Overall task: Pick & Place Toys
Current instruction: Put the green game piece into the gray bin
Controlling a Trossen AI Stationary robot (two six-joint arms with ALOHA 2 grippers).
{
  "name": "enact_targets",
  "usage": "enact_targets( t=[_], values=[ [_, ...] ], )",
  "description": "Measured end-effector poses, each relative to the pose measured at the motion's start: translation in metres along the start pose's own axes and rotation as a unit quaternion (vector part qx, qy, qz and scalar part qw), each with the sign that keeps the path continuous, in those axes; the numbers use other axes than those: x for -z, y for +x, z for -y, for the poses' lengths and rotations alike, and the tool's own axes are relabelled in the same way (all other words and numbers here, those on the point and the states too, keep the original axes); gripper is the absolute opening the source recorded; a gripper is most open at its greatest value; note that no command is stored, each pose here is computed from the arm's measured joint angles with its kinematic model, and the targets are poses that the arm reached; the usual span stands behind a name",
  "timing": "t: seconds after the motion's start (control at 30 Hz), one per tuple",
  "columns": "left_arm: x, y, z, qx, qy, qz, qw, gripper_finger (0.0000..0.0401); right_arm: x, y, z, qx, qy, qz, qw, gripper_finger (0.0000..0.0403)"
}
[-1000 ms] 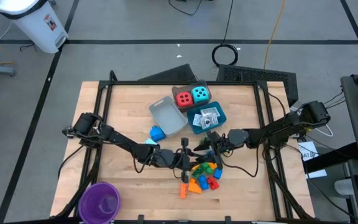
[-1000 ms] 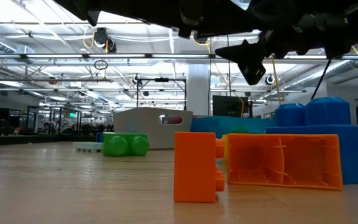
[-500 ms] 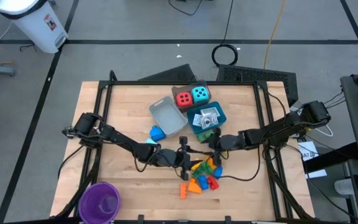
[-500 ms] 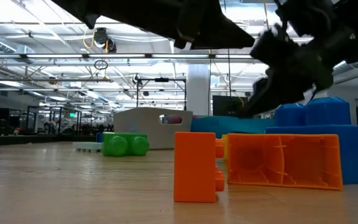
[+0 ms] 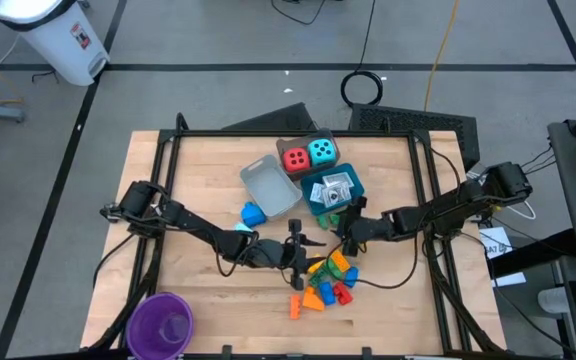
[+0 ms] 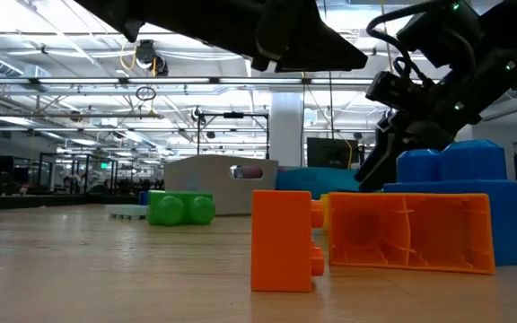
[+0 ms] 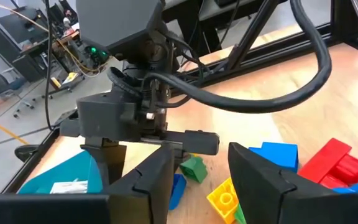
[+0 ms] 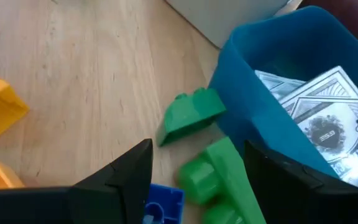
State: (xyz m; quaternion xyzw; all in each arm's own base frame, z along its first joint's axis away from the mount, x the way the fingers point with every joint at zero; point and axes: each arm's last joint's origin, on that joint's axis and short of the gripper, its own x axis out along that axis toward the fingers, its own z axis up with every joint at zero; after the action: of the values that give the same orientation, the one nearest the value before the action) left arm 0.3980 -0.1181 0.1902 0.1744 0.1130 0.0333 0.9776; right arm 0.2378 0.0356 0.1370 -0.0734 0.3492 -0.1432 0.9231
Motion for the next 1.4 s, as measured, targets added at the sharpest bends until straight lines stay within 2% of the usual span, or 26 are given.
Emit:
enact_targets(
  t=[0.2, 0.3, 0.47, 0.63, 0.73, 0.83, 1.03, 1.17, 1.4],
  values=[
    [0.0, 0.0, 0.0, 0.001, -0.011, 0.001, 1.0, 0.0141, 0.017, 0.003, 0.006, 0.009, 0.025, -0.025, 0.999, 0.0226],
    [0.0, 0.0, 0.0, 0.0, -0.011, 0.001, 1.0, 0.0136, 0.02, 0.004, 0.008, -0.015, 0.047, -0.03, 0.998, 0.0226],
    [0.0, 0.0, -0.001, 0.0, -0.011, 0.001, 1.0, 0.0132, 0.018, 0.004, 0.005, -0.1, 0.078, -0.026, 0.992, 0.0226],
    [0.0, 0.0, -0.001, -0.001, -0.009, 0.0, 1.0, 0.0131, 0.008, 0.001, -0.004, -0.228, 0.095, 0.017, 0.969, 0.0226],
    [0.0, 0.0, -0.001, -0.001, -0.008, 0.001, 1.0, 0.0132, 0.001, -0.001, -0.008, -0.255, 0.095, 0.057, 0.961, 0.0226],
    [-0.001, 0.0, -0.001, 0.0, -0.008, 0.001, 1.0, 0.0132, -0.004, -0.005, -0.012, -0.255, 0.073, 0.087, 0.96, 0.0226],
    [-0.001, 0.0, -0.001, 0.0, -0.009, 0.001, 1.0, 0.0131, 0.003, -0.006, -0.017, -0.175, -0.01, 0.079, 0.981, 0.0226],
    [-0.001, 0.0, -0.001, 0.0, -0.012, 0.001, 1.0, 0.0131, 0.012, 0.0, -0.019, -0.164, -0.03, 0.045, 0.985, 0.0226],
    [-0.001, 0.0, -0.001, 0.0, -0.011, 0.001, 1.0, 0.0131, 0.025, 0.02, -0.019, -0.15, -0.027, 0.013, 0.988, 0.0225]
  ],
)
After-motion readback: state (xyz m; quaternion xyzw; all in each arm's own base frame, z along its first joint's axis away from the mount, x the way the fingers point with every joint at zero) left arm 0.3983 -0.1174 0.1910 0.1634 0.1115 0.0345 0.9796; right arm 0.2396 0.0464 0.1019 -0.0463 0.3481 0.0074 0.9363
